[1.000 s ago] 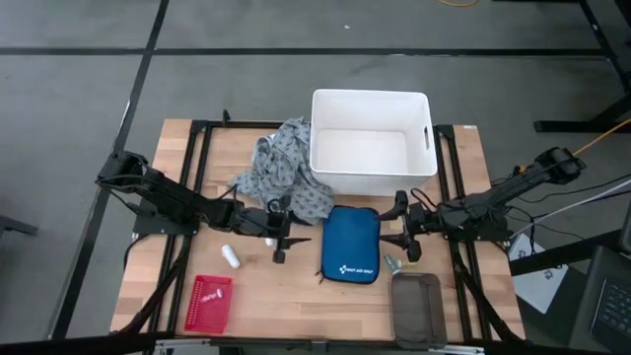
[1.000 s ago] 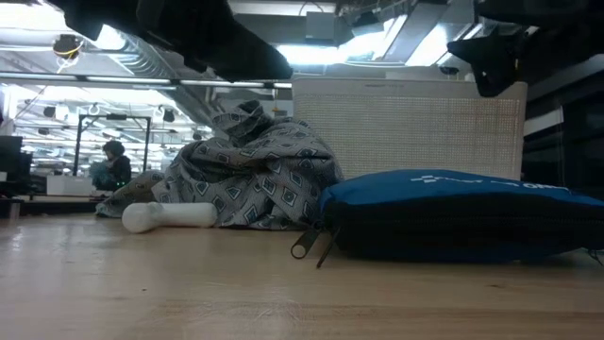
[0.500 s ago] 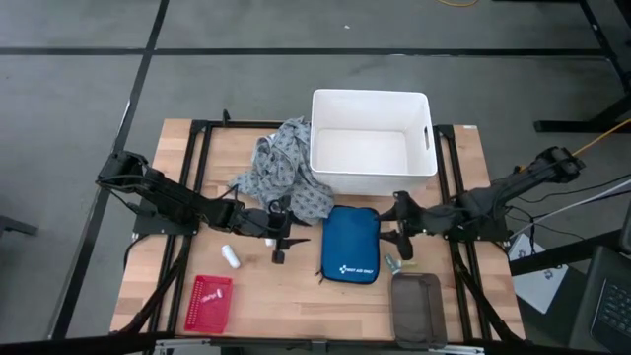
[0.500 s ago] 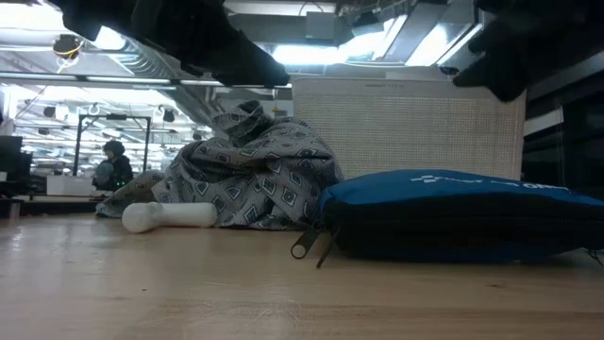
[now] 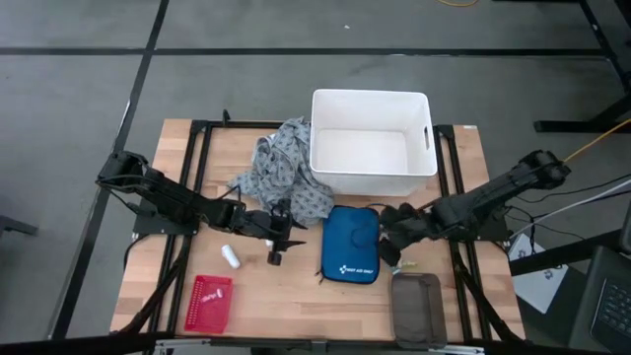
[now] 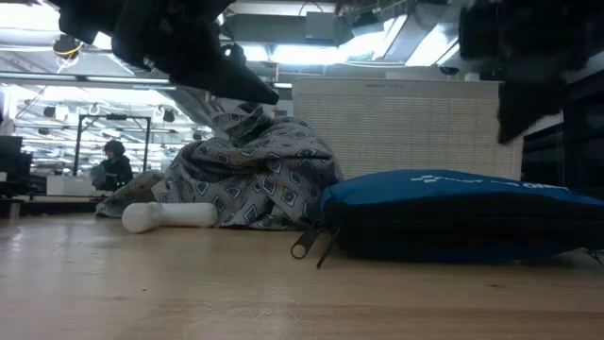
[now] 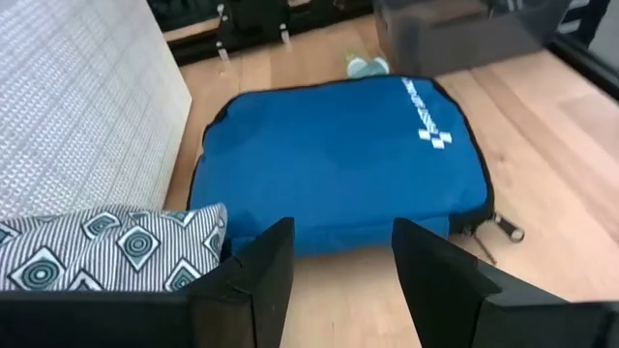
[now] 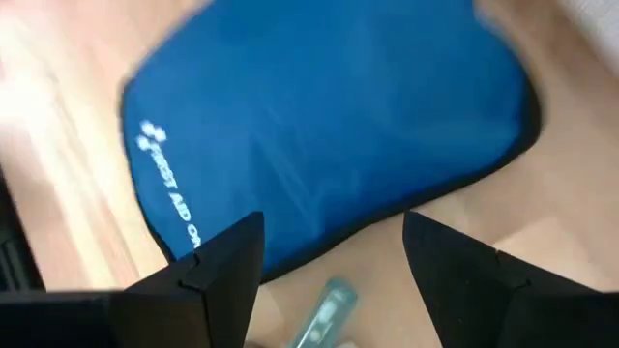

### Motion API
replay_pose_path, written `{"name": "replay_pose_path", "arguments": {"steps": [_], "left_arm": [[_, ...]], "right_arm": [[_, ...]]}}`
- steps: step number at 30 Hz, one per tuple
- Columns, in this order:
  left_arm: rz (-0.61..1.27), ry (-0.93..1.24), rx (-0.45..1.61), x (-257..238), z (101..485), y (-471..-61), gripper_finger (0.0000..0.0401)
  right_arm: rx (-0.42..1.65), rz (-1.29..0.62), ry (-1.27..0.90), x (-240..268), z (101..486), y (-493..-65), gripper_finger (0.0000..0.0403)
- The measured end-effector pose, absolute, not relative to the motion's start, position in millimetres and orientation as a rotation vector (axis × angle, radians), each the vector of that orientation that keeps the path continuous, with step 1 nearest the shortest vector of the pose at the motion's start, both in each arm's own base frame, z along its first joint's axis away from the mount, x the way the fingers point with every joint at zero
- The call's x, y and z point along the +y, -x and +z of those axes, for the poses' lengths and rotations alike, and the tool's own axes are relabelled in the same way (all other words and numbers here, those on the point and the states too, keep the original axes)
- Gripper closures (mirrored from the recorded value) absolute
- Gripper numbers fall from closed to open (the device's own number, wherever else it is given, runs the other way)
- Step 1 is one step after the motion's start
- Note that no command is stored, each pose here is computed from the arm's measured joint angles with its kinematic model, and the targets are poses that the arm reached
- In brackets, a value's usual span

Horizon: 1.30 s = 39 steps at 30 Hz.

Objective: Pick & Place Medicine items
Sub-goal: Put the blue pill bottle into the red bin

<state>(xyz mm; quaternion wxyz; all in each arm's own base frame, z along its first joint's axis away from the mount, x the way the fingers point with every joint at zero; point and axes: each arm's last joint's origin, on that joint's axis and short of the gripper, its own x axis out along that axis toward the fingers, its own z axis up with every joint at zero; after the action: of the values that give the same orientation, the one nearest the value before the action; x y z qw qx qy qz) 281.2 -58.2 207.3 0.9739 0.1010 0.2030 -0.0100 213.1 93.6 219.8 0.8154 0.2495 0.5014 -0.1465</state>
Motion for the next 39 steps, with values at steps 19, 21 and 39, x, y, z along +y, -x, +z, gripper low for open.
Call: {"name": "replay_pose_path", "arguments": {"steps": [19, 21, 39], "left_arm": [[-0.026, -0.255, 0.405, -42.4, 208.0, -284.7, 0.0228], [-0.030, -0.250, 0.410, -43.1, 207.5, -284.3, 0.0228], [-0.025, -0.209, 0.438, -43.9, 205.0, -283.1, 0.0228]], "right_arm": [[1.401, -0.369, -0.652, 104.1, 171.5, -226.8, 0.0154], [1.419, -0.379, -0.646, 103.9, 169.7, -226.0, 0.0154], [1.503, -0.375, -0.635, 109.6, 144.2, -235.0, 0.0154]]}}
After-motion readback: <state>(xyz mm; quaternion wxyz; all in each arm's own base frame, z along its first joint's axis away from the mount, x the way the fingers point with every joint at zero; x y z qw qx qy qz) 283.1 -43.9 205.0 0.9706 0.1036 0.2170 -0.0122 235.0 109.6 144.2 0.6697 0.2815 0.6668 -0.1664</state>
